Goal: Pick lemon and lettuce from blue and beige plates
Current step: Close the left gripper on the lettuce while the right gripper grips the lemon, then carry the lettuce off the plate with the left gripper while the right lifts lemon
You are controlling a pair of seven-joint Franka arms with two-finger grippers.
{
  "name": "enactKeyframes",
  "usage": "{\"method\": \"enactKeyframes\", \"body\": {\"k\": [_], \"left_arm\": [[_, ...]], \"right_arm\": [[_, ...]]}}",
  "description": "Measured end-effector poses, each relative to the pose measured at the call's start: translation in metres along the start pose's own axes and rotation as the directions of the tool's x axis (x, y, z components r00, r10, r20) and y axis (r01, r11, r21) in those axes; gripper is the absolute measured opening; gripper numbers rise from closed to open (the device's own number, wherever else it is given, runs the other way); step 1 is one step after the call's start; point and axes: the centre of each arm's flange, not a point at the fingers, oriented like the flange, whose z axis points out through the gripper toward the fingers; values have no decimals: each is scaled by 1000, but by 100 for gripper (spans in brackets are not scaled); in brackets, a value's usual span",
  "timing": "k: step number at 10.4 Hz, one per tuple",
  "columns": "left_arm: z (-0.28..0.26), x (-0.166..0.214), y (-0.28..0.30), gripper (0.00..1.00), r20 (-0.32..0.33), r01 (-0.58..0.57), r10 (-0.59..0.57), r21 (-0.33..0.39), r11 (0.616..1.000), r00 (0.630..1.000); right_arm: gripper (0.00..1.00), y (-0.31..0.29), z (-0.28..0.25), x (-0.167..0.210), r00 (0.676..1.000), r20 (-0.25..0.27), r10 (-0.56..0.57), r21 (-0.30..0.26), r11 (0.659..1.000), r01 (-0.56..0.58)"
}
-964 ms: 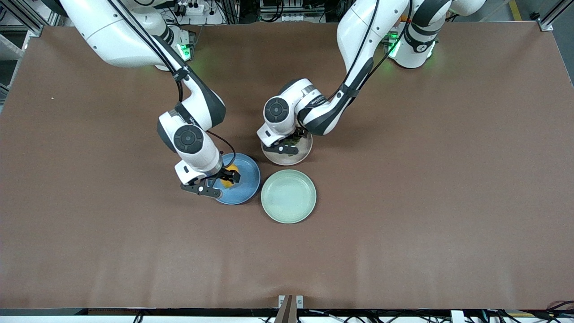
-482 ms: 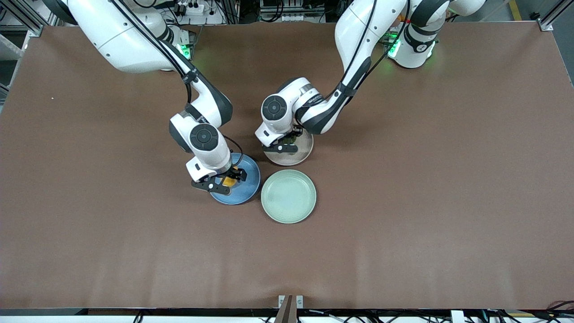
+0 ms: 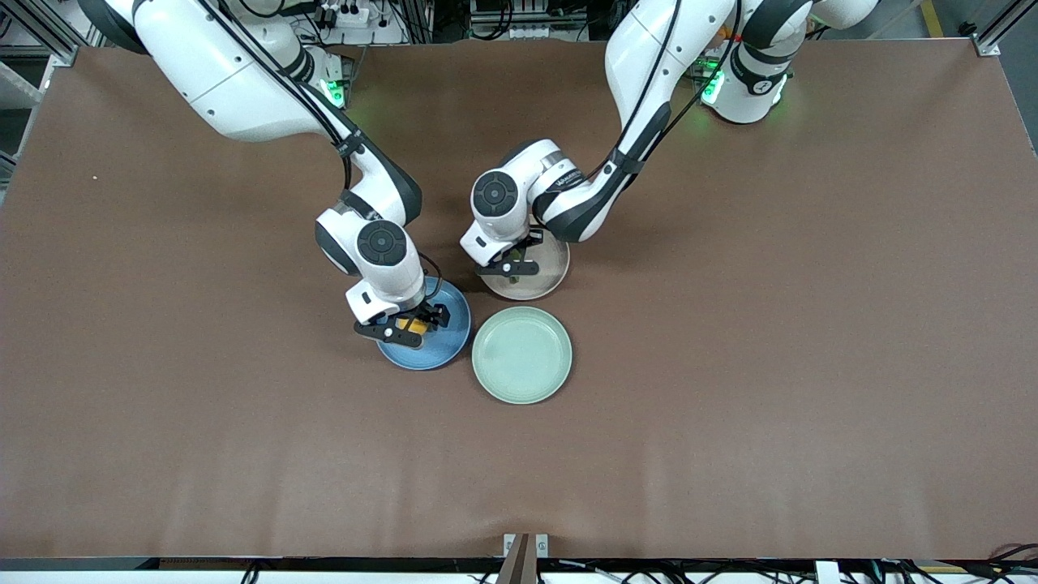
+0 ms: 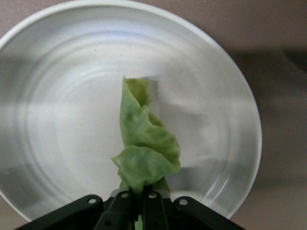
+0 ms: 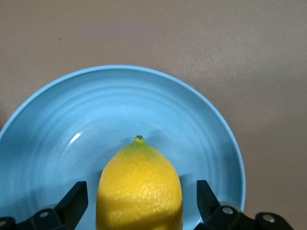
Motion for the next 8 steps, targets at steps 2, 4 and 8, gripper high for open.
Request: {"method": "enactKeyframes", "body": {"k": [2, 4, 8], "left_arm": [[-16, 5, 2, 4, -23, 7, -7, -23, 1000, 1000], [-58, 14, -1, 4, -70, 19, -24, -67, 998, 997], [-137, 54, -51, 4, -124, 106, -120, -112, 988, 985]], "right_arm": [[100, 0, 3, -1, 1000, -2, -6, -4, 1000, 6], [100, 0, 9, -3, 1000, -12, -5, -17, 1000, 5], [91, -4, 13, -5, 1000, -26, 8, -1, 1000, -8]]}}
